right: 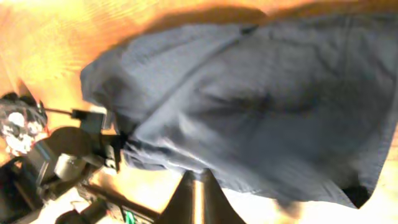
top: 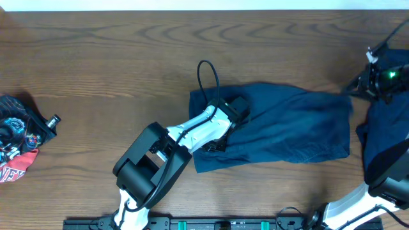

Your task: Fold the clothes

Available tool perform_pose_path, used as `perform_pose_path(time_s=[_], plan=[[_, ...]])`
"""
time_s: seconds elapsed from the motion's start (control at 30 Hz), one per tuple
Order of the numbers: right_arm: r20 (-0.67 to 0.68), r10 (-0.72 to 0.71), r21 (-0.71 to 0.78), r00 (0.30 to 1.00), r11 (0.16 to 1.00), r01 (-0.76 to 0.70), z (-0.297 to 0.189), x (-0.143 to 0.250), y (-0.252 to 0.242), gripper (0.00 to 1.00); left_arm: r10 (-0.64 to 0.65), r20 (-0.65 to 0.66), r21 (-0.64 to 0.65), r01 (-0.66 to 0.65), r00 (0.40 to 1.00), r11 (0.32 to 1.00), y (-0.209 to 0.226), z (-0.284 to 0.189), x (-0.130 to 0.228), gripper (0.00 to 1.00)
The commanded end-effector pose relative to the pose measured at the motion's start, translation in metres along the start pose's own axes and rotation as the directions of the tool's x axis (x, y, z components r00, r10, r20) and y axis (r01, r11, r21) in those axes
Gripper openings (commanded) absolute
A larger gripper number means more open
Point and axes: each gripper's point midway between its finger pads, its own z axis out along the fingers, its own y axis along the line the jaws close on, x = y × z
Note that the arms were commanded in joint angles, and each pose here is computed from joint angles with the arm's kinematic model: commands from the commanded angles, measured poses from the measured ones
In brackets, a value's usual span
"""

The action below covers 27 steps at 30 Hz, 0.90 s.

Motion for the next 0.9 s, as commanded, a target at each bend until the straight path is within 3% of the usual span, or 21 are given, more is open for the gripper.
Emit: perform_pose_path(time_s=[0.0, 0.13, 0.4, 0.43, 0.5, 0.57, 0.63, 0.7, 0.87], plan=[[0.022, 0.015, 0.050, 1.000, 0.999, -0.016, -0.006, -0.002, 0.008, 0.01, -0.003, -0.063, -0.064, -0.001, 0.998, 0.998, 0.014, 0.020, 0.014, 0.06], [-0.002, 0.028, 0.055, 1.000, 0.998, -0.028, -0.003, 0.002, 0.013, 0.01, 0.000, -0.076, -0.072, -0.005, 0.997, 0.997, 0.016, 0.020, 0.017, 0.06], [-0.072, 0.108, 0.229, 0.991, 0.969, -0.089, 0.019, 0.017, -0.007, 0.01, 0.000, -0.081, -0.076, -0.006, 0.997, 0.997, 0.017, 0.020, 0.018, 0.09], [-0.080, 0.110, 0.234, 0.991, 0.968, -0.089, 0.026, 0.018, -0.008, 0.01, 0.000, -0.084, -0.071, -0.006, 0.996, 0.997, 0.016, 0.020, 0.019, 0.15], [-0.094, 0.116, 0.236, 0.989, 0.967, -0.091, 0.041, 0.020, -0.010, 0.01, -0.001, -0.096, -0.054, -0.004, 0.995, 0.999, 0.013, 0.020, 0.021, 0.52], [-0.117, 0.129, 0.239, 0.985, 0.966, -0.099, 0.058, 0.026, -0.013, 0.01, -0.001, -0.101, -0.047, -0.003, 0.995, 0.999, 0.012, 0.019, 0.022, 0.59], [-0.142, 0.147, 0.243, 0.979, 0.964, -0.110, 0.076, 0.034, -0.018, 0.01, -0.002, -0.111, -0.031, -0.001, 0.994, 1.000, 0.009, 0.019, 0.023, 0.80], [-0.161, 0.160, 0.244, 0.974, 0.962, -0.118, 0.090, 0.042, -0.022, 0.01, -0.004, -0.114, -0.012, 0.003, 0.993, 1.000, 0.005, 0.018, 0.023, 0.87], [-0.206, 0.181, 0.254, 0.962, 0.959, -0.126, 0.119, 0.061, -0.032, 0.01, -0.041, -0.050, 0.050, 0.044, 0.998, 0.998, -0.007, -0.002, 0.003, 0.87]])
